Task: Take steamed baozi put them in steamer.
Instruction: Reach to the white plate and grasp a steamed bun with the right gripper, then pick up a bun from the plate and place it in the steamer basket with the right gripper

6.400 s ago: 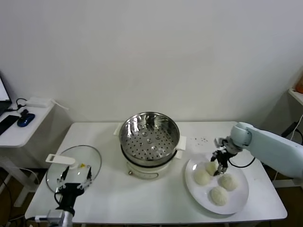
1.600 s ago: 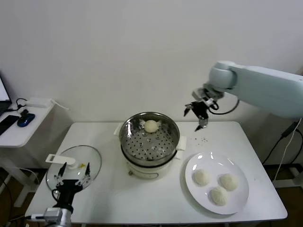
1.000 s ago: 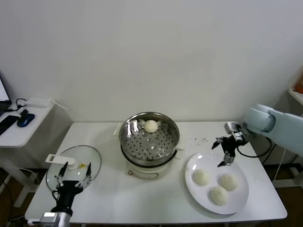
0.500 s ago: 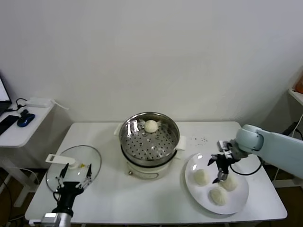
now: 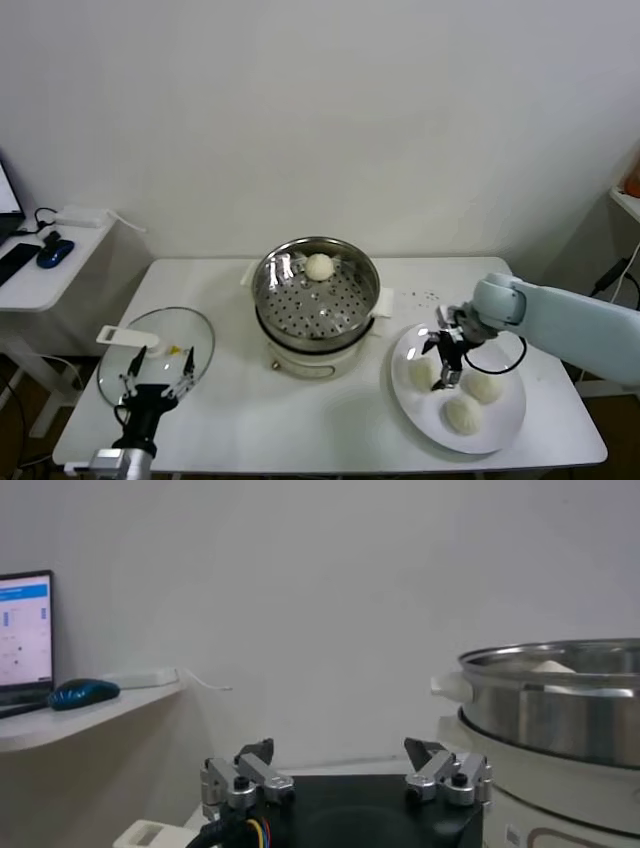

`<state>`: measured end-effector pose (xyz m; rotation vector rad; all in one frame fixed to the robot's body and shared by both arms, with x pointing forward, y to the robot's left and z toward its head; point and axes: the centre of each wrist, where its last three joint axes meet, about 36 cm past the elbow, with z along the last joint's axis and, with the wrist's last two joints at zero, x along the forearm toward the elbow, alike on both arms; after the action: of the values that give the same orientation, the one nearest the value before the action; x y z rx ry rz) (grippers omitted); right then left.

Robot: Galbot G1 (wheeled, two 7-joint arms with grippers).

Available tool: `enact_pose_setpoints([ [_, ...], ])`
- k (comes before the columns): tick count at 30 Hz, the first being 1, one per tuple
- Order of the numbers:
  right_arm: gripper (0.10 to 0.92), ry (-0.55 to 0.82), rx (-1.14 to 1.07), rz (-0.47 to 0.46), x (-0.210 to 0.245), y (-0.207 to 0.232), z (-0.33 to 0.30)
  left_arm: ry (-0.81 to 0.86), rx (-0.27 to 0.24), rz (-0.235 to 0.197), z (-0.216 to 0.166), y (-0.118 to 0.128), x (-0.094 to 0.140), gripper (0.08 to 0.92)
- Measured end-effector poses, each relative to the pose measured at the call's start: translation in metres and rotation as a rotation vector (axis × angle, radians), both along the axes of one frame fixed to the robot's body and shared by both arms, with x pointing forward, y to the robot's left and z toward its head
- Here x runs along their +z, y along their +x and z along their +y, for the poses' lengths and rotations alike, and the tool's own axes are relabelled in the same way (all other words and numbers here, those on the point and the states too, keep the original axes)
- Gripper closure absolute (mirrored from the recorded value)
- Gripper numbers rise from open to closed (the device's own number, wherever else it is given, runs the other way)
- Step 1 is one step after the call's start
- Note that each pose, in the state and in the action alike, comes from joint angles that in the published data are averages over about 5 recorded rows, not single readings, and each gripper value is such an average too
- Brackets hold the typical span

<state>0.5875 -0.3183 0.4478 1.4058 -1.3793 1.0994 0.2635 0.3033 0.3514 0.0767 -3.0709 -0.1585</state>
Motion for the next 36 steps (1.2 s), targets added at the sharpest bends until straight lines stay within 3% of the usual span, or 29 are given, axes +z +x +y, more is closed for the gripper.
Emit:
enact_pose_setpoints([
  [18,0.207,-0.02,0.012,0.015,-0.009,0.003,0.005,-0.005,-0.002,0.011,-0.001,0.002,-0.002,0.177],
  [26,0.363,-0.019,0.01,0.017,-0.009,0.004,0.005,-0.006,-0.001,0.012,-0.001,0.002,-0.001,0.177],
  [36,0.375,-0.007,0.003,0.01,0.002,0.006,0.001,-0.006,-0.001,0.011,-0.001,0.002,0.001,0.177],
])
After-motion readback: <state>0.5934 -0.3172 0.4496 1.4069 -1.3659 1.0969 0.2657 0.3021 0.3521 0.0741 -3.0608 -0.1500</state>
